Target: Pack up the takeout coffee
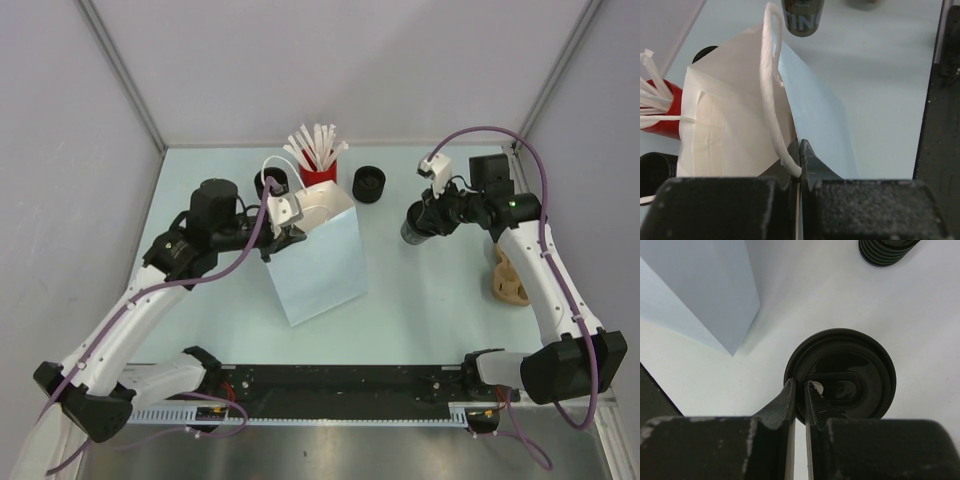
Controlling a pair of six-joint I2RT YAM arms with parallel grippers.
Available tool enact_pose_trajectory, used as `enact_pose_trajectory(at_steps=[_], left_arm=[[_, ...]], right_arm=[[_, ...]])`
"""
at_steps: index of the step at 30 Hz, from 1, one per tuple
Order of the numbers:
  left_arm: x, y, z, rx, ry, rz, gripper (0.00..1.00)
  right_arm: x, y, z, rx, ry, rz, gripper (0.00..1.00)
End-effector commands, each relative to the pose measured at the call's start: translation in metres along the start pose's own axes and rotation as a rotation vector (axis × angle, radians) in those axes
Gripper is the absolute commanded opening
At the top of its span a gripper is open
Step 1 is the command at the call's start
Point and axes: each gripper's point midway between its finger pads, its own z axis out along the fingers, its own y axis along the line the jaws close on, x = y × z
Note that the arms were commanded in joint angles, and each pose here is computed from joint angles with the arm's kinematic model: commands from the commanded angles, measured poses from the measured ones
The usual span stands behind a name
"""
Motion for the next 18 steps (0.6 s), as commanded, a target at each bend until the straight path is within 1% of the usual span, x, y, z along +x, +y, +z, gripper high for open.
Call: enact_pose_trajectory(at_steps=[1, 9, 18], left_arm=[[-0.024, -0.006, 0.007, 0.029, -0.068, -0.011, 0.00], [-0.040, -0.004, 0.016, 0.021, -0.087, -0.032, 0.00], [-0.027, -0.021, 0.027, 0.088, -0.074, -0.060, 0.03]], right_arm=[[-0.009, -0.008, -0.009, 0.053, -0.042, -0.008, 0.00], [-0.008, -0.014, -0.009, 0.073, -0.042, 0.004, 0.00], [-0.006, -0.016, -0.009, 0.080, -0.041, 0.011, 0.00]])
